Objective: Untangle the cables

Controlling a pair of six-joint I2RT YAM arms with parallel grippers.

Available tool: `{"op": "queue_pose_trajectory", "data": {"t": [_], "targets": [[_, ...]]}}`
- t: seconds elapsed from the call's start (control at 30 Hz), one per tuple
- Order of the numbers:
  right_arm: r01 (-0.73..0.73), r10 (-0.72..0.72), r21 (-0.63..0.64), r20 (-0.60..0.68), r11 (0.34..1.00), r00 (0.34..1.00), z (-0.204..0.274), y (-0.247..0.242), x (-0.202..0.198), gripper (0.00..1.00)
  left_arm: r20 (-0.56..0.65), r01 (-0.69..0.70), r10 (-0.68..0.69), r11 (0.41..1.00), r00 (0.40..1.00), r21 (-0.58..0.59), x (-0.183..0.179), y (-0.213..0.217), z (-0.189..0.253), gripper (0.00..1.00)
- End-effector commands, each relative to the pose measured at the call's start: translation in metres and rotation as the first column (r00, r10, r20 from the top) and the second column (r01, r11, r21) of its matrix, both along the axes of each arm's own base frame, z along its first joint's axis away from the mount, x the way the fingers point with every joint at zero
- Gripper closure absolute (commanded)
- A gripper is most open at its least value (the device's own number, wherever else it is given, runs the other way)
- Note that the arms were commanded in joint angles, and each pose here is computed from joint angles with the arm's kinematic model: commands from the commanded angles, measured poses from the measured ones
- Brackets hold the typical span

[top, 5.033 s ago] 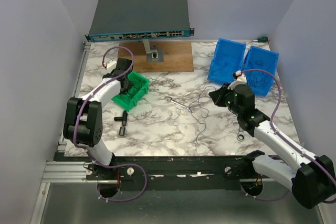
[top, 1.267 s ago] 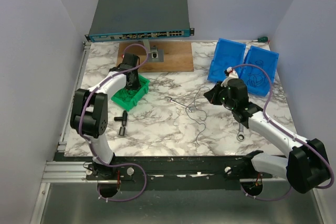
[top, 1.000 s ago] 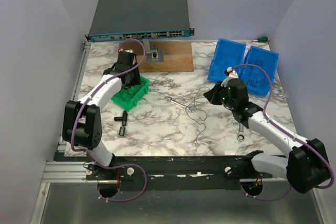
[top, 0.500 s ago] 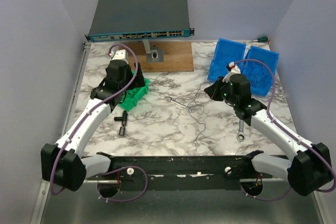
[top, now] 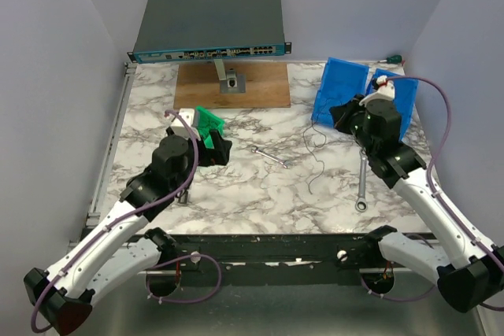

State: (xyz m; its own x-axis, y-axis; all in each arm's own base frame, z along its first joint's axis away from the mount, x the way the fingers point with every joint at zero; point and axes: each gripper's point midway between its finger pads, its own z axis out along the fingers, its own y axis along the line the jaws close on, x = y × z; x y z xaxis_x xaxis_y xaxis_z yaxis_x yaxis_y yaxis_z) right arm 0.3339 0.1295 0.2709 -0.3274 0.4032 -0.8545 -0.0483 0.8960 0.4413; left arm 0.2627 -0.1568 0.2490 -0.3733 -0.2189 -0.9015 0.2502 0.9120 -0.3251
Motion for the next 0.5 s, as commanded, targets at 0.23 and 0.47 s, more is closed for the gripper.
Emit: {"op": "queue_pose_trajectory", "data": {"t": [0.23,0.47], "targets": [[0.121,-0.117,-0.079,0.058,0.989,0.991,0.052,-0.022,0.016,0.99,0.158,0.303,-0.286,0.948,0.945,-0.097,-0.040,-0.065,-0.016,0.01],[0.130,-0.124,-0.078,0.078,0.988,0.989,0.082,-0.015,0.037,0.99,0.274,0.333,-0.295,0.937,0.915,-0.106,-0.041,-0.067,-0.025,0.01]]}}
